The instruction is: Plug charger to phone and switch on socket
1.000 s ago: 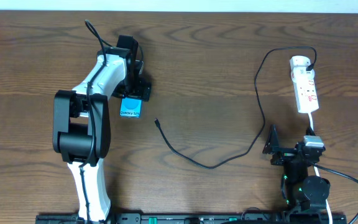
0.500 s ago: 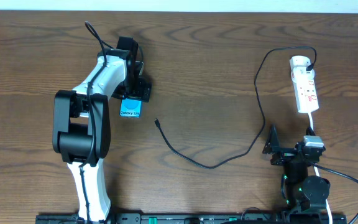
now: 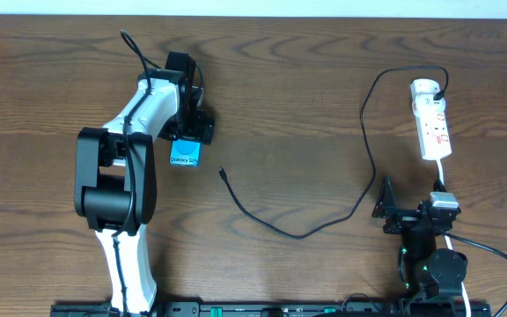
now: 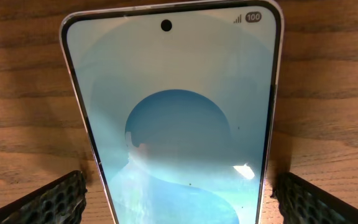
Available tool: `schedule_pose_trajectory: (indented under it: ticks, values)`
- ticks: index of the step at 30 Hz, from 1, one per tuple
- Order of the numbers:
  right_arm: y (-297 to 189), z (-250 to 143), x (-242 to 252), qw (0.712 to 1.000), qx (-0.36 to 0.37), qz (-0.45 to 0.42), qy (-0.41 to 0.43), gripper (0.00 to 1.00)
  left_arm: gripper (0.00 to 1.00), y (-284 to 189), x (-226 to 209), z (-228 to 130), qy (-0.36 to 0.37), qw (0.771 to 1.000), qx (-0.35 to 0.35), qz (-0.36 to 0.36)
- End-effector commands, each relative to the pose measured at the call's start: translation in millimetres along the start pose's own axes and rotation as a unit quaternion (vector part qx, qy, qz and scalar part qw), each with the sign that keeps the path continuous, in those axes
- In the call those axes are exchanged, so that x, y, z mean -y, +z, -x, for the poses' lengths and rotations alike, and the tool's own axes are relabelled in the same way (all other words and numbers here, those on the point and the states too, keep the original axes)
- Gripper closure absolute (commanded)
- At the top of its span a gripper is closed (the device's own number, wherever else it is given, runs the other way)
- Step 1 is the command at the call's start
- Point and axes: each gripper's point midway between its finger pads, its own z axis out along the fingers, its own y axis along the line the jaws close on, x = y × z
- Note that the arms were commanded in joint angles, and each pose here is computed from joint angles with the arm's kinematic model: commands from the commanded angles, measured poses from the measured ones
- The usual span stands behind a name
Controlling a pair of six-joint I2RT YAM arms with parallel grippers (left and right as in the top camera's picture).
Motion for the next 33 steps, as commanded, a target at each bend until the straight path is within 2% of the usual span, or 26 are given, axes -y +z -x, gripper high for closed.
schedule_pose_trajectory:
  ticks: [1,8,15,21,29,33]
  values:
    - [-0.3,-0.1,0.7,1.0,0.001,-0.003,0.004,0.01,0.04,8.6,-3.8,-6.7,0.002,1.0,-0.013,0.008]
    - [-0.3,-0.1,0.7,1.0,0.001,-0.003,0.004,0.01,0.27,8.6,-3.8,-6.7,0.002,1.0,-0.013,0.008]
    - [-0.3,-0.1,0.7,1.0,0.001,-0.003,0.004,0.01,0.3,8.6,-3.8,-6.8,0.002,1.0,-0.013,0.008]
    - [-0.3,-0.1,0.7,1.0,0.001,-0.003,0.004,0.01,0.39,8.6,-3.8,-6.8,0.002,1.0,-0.013,0.008]
    - [-0.3,-0.1,0.7,1.0,0.001,-0.003,0.004,0.01,0.44,8.6,-3.8,-6.8,0.002,1.0,-0.013,0.008]
    - [-0.3,0.0,0.7,1.0,0.001,-0.003,0.004,0.01,0.5,8.6,-3.8,-6.8,0.002,1.0,-0.013,0.008]
